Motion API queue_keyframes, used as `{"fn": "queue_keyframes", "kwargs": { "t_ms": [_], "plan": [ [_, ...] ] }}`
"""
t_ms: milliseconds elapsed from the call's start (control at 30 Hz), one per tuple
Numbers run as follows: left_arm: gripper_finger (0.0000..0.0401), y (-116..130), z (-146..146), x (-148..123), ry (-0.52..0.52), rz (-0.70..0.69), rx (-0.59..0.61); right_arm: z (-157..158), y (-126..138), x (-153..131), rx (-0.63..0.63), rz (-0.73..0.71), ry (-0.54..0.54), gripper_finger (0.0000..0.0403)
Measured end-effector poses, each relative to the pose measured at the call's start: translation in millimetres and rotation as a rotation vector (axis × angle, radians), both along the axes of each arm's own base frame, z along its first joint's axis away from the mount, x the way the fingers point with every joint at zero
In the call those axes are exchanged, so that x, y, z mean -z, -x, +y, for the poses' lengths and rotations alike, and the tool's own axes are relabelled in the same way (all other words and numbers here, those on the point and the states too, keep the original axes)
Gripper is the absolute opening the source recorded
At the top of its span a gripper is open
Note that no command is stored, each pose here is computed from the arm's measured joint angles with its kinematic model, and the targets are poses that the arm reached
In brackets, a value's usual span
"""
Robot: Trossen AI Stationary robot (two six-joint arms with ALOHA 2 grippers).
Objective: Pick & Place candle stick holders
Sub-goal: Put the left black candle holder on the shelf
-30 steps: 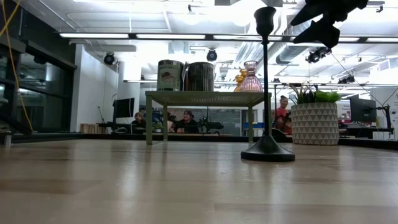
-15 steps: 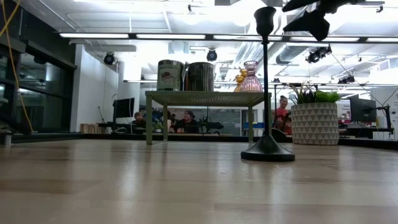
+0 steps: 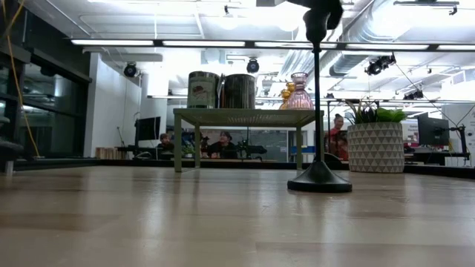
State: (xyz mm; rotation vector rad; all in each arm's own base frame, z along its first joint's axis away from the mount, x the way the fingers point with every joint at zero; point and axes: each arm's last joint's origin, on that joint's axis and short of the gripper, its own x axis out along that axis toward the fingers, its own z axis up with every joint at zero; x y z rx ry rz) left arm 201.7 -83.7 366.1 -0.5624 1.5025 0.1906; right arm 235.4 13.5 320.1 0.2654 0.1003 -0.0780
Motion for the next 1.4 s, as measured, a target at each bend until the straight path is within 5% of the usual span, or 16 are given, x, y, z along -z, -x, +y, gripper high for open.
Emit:
{"fn": "queue_keyframes", "kwargs": {
  "t_ms": [567, 1067, 1400],
  "plan": [
    [0.0118, -18.9, 42.9, -7.5, 0.009, -0.056, -0.048, 31.4, -60.0, 20.1, -0.033, -0.088, 0.005, 0.0247],
    [0.0118, -71.0, 70.1, -36.5, -0.107, -0.208, 0.012, 43.1, -131.8, 15.0, -0.014, -0.010, -0.030, 0.0247],
    [0.0118, -81.0, 72.5, -47.8, -0.137, -0.262, 0.038, 36.2, -159.9, 27.5, 0.053, 0.023, -0.018, 0.0247]
  ]
}}
